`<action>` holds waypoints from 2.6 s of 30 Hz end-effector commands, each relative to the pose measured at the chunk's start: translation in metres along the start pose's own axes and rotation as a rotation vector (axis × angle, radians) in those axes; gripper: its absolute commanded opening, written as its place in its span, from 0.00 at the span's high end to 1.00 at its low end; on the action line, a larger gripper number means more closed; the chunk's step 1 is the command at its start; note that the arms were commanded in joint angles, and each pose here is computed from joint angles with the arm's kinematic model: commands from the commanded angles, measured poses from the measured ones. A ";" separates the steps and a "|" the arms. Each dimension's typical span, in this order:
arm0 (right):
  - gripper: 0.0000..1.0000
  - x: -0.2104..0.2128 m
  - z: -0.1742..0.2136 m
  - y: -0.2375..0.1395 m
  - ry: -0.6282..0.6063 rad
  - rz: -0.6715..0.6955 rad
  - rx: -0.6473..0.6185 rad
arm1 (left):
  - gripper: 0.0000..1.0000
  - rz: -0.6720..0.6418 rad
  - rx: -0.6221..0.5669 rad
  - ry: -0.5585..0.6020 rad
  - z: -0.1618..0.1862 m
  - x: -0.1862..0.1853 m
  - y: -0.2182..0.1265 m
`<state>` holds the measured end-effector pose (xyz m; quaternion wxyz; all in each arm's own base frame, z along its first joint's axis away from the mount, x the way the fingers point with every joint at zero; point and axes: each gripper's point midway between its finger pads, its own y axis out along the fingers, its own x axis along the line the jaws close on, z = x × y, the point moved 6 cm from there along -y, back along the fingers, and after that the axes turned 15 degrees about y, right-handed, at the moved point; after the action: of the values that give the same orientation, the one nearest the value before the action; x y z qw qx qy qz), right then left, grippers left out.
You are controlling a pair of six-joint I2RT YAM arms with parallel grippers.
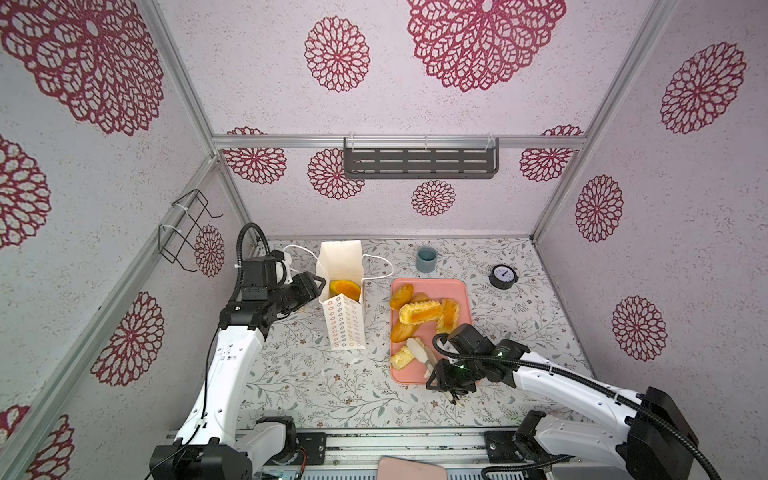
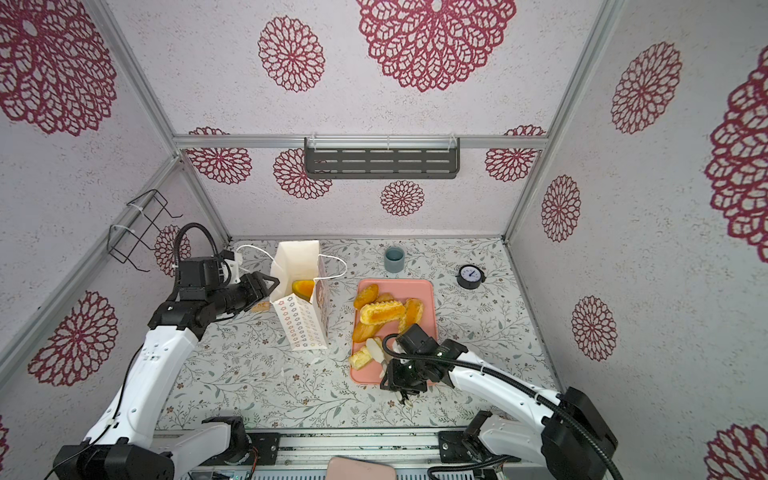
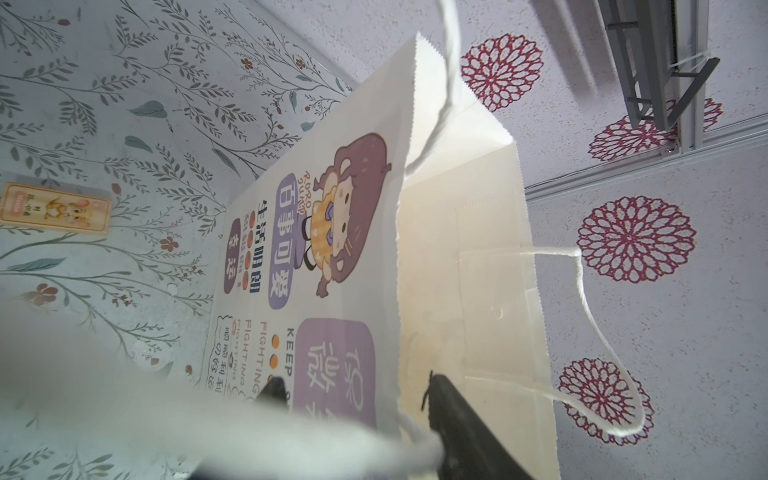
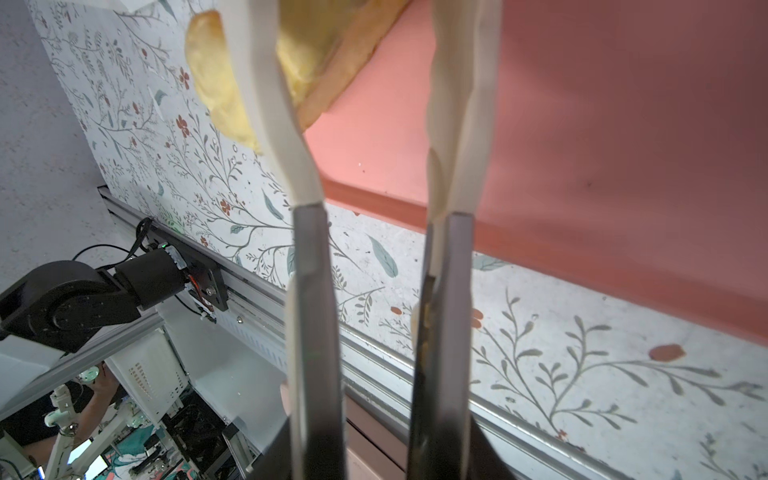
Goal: Place the fake bread into the paper bag
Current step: 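Close the tongs on the pale bread and lift it with the right gripper, then carry the pale bread in the tongs over the bag, then open the tongs to drop the pale bread into the bag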
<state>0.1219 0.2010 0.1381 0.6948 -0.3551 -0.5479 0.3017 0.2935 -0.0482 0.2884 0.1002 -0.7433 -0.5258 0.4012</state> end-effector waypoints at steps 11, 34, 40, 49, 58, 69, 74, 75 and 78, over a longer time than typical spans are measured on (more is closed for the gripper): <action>0.71 -0.002 0.006 -0.041 -0.022 -0.015 -0.141 | 0.43 0.021 -0.027 0.016 -0.008 -0.005 -0.001; 0.72 0.111 -0.033 -0.181 -0.366 -0.131 -0.580 | 0.71 0.050 -0.051 0.018 -0.024 -0.014 -0.004; 0.71 0.160 -0.051 -0.196 -0.457 -0.265 -0.636 | 0.77 0.051 -0.052 0.021 -0.027 -0.016 -0.006; 0.71 0.220 -0.072 -0.197 -0.568 -0.346 -0.602 | 0.86 0.052 -0.044 0.005 -0.025 -0.014 -0.003; 0.71 0.250 -0.084 -0.176 -0.639 -0.317 -0.532 | 0.95 0.049 -0.042 0.001 -0.025 -0.013 -0.001; 0.68 0.256 -0.090 -0.152 -0.662 -0.245 -0.475 | 0.98 0.047 -0.037 -0.002 -0.024 -0.012 0.001; 0.66 0.258 -0.090 -0.144 -0.669 -0.227 -0.458 | 0.98 0.050 -0.037 -0.002 -0.024 -0.013 0.000; 0.65 0.259 -0.091 -0.143 -0.668 -0.226 -0.458 | 0.98 0.050 -0.036 -0.002 -0.024 -0.013 0.001; 0.64 0.260 -0.092 -0.141 -0.669 -0.225 -0.454 | 0.98 0.051 -0.038 0.000 -0.024 -0.013 0.000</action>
<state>0.2728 0.3137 0.3572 0.4396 -0.3323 -0.8037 0.2244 0.3070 -0.0506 0.3039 0.0810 -0.7498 -0.5192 0.4022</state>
